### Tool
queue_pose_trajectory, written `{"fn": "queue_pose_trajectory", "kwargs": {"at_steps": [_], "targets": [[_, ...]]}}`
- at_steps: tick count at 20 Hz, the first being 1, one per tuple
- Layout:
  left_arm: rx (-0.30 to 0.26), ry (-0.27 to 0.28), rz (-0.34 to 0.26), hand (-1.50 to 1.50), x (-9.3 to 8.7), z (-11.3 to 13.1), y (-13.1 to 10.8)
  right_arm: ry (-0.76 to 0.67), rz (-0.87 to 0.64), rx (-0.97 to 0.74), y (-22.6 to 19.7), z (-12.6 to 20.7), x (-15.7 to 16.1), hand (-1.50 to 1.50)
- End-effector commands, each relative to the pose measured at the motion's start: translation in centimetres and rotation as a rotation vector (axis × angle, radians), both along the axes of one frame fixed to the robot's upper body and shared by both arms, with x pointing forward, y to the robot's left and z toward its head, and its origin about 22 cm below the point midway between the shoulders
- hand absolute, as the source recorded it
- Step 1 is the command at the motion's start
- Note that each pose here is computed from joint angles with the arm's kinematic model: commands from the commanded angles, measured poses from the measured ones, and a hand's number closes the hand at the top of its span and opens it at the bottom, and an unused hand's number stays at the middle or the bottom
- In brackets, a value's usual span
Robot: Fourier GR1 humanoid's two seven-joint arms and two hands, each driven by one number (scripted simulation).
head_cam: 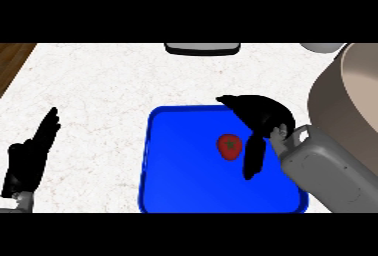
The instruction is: Pick the tomato from the tray and place it in the pot
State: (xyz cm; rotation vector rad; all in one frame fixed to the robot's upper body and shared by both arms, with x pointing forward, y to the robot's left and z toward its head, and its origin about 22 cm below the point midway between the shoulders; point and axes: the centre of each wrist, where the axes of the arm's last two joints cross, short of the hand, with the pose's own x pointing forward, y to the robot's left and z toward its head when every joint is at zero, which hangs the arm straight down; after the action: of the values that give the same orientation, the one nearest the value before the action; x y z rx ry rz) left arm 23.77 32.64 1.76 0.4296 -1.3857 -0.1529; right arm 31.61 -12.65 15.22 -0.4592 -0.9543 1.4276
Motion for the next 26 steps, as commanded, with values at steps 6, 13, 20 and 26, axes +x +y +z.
{"fn": "queue_pose_trajectory", "kwargs": {"at_steps": [6,13,20,26], "targets": [[0.018,-0.003,0.007,0.00,-1.0,0.4,0.6,0.092,0.000,-0.147,3.1,-0.8,1.6,-1.50],[0.012,0.007,0.020,0.00,-0.6,1.7,1.0,0.112,0.016,-0.208,4.4,-3.6,1.3,-1.50],[-0.006,-0.003,-0.002,0.00,0.2,1.9,0.3,0.142,-0.009,-0.239,5.7,-5.6,2.0,-1.50],[-0.010,0.014,0.000,0.00,-1.4,-0.9,0.0,0.133,-0.023,-0.271,5.0,-5.7,1.1,-1.50]]}}
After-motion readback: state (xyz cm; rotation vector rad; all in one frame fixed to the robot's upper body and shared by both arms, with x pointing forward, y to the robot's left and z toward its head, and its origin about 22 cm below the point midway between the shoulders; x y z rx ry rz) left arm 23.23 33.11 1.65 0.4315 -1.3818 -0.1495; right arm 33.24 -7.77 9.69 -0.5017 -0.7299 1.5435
